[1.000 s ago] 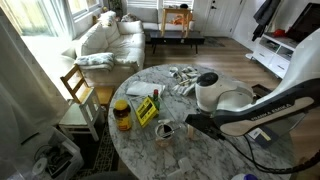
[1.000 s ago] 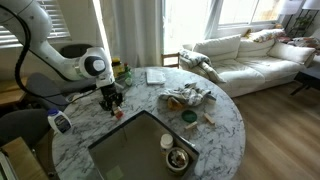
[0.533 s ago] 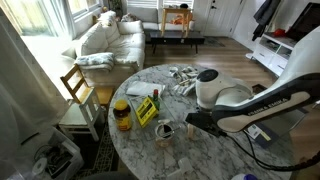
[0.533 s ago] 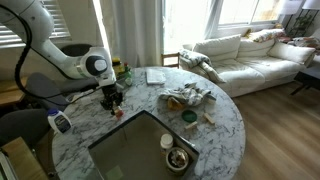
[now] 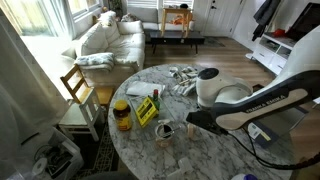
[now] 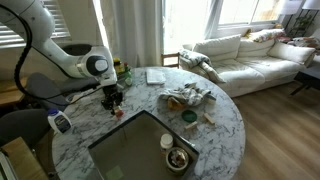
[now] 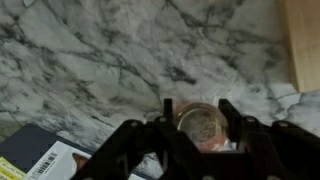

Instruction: Turn the container with an orange lid on the over

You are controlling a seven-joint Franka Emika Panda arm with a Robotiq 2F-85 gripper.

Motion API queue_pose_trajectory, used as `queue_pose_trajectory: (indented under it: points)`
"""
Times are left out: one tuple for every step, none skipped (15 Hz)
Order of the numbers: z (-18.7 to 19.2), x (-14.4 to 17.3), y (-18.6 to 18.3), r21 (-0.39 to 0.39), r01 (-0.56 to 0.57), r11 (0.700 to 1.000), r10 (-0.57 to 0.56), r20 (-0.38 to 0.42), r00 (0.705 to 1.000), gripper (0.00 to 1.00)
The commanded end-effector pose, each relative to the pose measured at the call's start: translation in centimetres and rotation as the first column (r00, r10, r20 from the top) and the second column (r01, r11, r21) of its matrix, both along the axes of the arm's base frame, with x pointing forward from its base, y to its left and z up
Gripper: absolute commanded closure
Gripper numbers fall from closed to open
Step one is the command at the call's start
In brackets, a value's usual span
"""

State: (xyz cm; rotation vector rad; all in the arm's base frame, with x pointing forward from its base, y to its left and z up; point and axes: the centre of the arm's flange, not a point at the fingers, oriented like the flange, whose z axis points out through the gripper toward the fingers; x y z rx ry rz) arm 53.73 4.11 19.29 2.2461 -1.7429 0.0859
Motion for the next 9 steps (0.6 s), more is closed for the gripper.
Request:
queue_pose_trajectory:
  points:
    - [-2.2, -0.1, 1.2, -0.038, 0.008, 0.999, -0.009, -0.033, 0.999, 0.77]
    - [-2.3, 0.0, 1.3, -0.054, 0.014, 0.998, -0.016, -0.032, 0.999, 0.77]
    - [-2.4, 0.0, 1.4, -0.081, 0.023, 0.996, -0.025, -0.028, 0.999, 0.77]
    - [-2.7, 0.9, 2.4, -0.095, 0.028, 0.995, -0.031, -0.027, 0.999, 0.77]
    - [-2.9, 1.1, 2.9, -0.115, 0.034, 0.993, -0.037, -0.024, 0.999, 0.77]
    - [-3.2, 1.6, 3.4, -0.125, 0.037, 0.991, -0.041, -0.029, 0.999, 0.77]
    - [-3.4, 1.9, 3.8, -0.141, 0.042, 0.989, -0.047, -0.031, 0.998, 0.77]
    - [-3.5, 2.1, 4.1, -0.154, 0.046, 0.987, -0.052, -0.036, 0.998, 0.77]
    - [-3.6, 2.4, 4.5, -0.167, 0.048, 0.985, -0.055, -0.040, 0.998, 0.77]
